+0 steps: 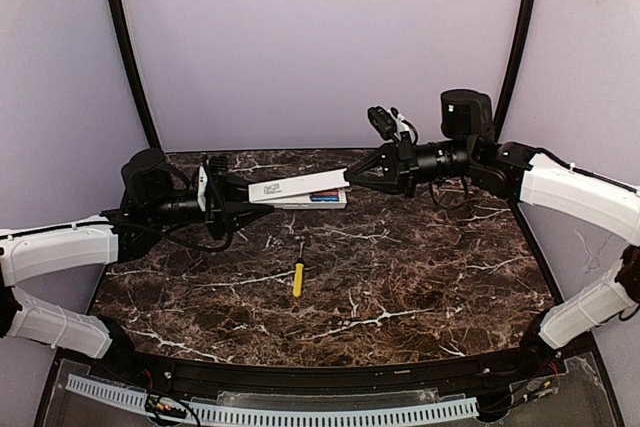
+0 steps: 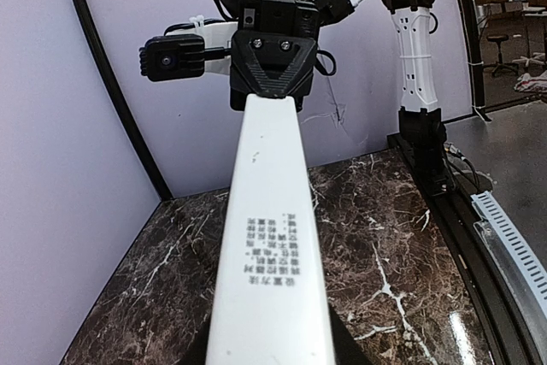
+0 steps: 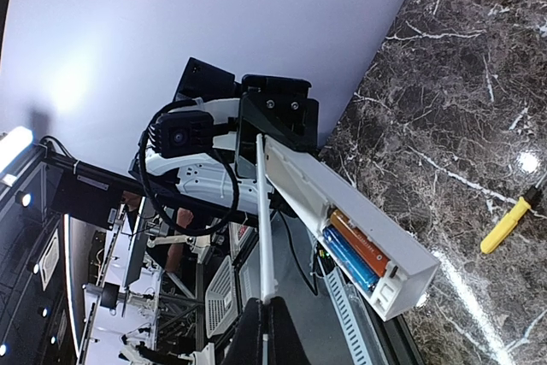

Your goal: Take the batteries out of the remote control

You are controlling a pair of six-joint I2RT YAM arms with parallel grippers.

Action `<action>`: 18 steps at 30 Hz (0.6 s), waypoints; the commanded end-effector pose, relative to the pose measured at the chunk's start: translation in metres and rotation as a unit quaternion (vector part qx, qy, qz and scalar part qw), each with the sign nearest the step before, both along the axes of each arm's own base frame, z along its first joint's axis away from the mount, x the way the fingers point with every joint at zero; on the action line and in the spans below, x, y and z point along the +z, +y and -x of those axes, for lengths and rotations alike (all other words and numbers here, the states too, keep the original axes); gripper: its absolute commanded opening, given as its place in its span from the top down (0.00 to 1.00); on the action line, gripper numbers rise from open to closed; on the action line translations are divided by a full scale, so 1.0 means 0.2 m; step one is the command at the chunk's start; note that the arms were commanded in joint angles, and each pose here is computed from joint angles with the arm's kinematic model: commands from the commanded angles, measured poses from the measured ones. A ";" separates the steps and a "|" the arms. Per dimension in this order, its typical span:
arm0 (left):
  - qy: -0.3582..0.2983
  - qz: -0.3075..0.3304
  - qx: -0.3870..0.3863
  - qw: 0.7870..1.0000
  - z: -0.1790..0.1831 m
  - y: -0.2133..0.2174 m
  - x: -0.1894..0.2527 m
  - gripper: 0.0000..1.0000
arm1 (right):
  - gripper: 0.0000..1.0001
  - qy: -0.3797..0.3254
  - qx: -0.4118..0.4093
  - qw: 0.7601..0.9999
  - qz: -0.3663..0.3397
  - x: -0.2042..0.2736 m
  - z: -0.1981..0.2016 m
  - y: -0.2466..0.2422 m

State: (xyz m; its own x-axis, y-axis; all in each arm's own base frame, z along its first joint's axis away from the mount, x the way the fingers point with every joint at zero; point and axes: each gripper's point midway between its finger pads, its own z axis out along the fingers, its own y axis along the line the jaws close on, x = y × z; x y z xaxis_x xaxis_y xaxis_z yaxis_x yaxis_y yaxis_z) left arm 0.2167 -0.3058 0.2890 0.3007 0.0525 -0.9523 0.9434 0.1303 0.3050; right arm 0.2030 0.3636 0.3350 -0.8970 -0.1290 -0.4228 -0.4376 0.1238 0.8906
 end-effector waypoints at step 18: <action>-0.020 0.018 -0.005 1.000 0.01 -0.01 0.09 1.00 | 1.00 -0.068 -0.004 0.995 -0.074 0.25 -0.03 0.06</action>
State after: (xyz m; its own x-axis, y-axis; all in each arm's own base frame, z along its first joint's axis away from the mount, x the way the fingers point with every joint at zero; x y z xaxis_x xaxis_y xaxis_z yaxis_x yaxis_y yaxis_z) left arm 0.2172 -0.3062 0.2894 0.3019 0.0524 -0.9519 0.9424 0.1343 0.3063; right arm 0.2063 0.3694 0.3653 -0.8559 -0.0794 -0.5110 -0.5150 0.0422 0.8561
